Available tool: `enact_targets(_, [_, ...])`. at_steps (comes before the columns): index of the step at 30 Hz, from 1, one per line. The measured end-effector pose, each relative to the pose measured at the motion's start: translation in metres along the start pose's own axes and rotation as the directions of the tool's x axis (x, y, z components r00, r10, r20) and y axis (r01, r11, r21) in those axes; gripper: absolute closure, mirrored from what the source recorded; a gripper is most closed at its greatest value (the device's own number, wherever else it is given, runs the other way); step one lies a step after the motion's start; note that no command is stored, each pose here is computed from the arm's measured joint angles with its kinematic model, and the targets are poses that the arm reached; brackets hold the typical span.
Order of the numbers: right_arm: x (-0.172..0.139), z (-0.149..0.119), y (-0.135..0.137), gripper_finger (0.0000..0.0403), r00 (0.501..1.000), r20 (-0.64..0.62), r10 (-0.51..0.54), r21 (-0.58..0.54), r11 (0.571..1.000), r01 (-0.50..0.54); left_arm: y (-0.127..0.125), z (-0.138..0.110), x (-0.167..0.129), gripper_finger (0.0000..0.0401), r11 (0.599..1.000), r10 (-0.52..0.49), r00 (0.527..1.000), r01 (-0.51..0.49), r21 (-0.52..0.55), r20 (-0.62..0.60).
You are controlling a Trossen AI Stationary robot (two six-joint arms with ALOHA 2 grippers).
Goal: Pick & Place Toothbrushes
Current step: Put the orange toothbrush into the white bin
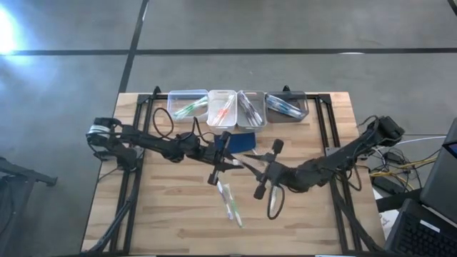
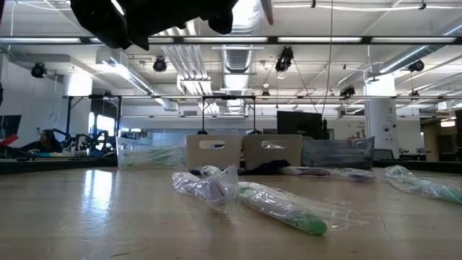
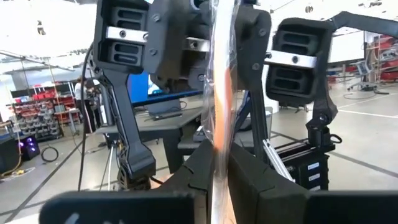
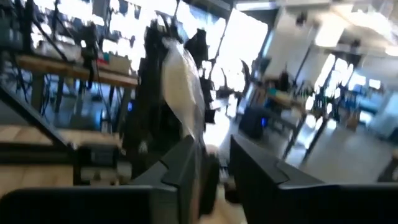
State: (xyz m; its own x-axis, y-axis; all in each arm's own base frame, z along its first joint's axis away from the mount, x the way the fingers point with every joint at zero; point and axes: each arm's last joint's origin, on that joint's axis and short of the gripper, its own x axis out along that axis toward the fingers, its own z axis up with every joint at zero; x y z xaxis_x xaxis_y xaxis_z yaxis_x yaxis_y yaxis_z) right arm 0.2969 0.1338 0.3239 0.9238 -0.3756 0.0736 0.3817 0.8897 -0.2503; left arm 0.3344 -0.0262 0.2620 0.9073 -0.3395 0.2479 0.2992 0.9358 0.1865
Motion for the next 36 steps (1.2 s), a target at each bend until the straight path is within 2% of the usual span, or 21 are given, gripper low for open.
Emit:
enact_targets(7, [-0.023,-0.007,-0.022,0.0251,0.975,-0.22,0.011,0.065,0.998,0.003,0.0,0.001,-0.002,0.0368,0.999,0.006,0.998,-0.009,-0.037,-0.06])
enact_targets(10, [-0.036,-0.015,-0.036,0.0236,0.941,-0.337,0.008,0.13,0.991,0.038,0.001,0.004,-0.006,0.0368,0.998,0.039,0.992,-0.045,-0.05,-0.121])
enact_targets(13, [-0.049,-0.027,-0.049,0.0226,0.894,-0.447,-0.012,0.162,0.982,0.095,0.003,0.012,-0.01,0.0368,0.99,0.117,0.974,-0.129,-0.05,-0.196])
enact_targets(17, [-0.062,-0.043,-0.06,0.022,0.831,-0.552,-0.073,0.137,0.975,0.176,0.007,0.027,-0.02,0.0368,0.958,0.267,0.91,-0.286,-0.015,-0.317])
enact_targets(21, [-0.069,-0.055,-0.068,0.0219,0.797,-0.573,-0.193,0.079,0.954,0.288,0.011,0.04,-0.03,0.0368,0.909,0.393,0.817,-0.415,0.043,-0.422])
enact_targets(24, [-0.073,-0.063,-0.072,0.0227,0.779,-0.581,-0.236,0.055,0.943,0.327,0.017,0.055,-0.035,0.0368,0.872,0.455,0.763,-0.486,0.056,-0.46])
enact_targets(29, [-0.076,-0.076,-0.072,0.0247,0.765,-0.588,-0.263,0.017,0.942,0.336,0.029,0.073,-0.039,0.0368,0.831,0.487,0.685,-0.554,0.046,-0.542])
enact_targets(33, [-0.075,-0.083,-0.076,0.0265,0.761,-0.562,-0.323,-0.03,0.928,0.372,0.039,0.091,-0.039,0.0368,0.808,0.502,0.642,-0.587,0.05,-0.579])
enact_targets(36, [-0.074,-0.087,-0.083,0.0277,0.748,-0.546,-0.378,-0.065,0.909,0.412,0.046,0.105,-0.039,0.0368,0.776,0.54,0.606,-0.627,0.066,-0.584])
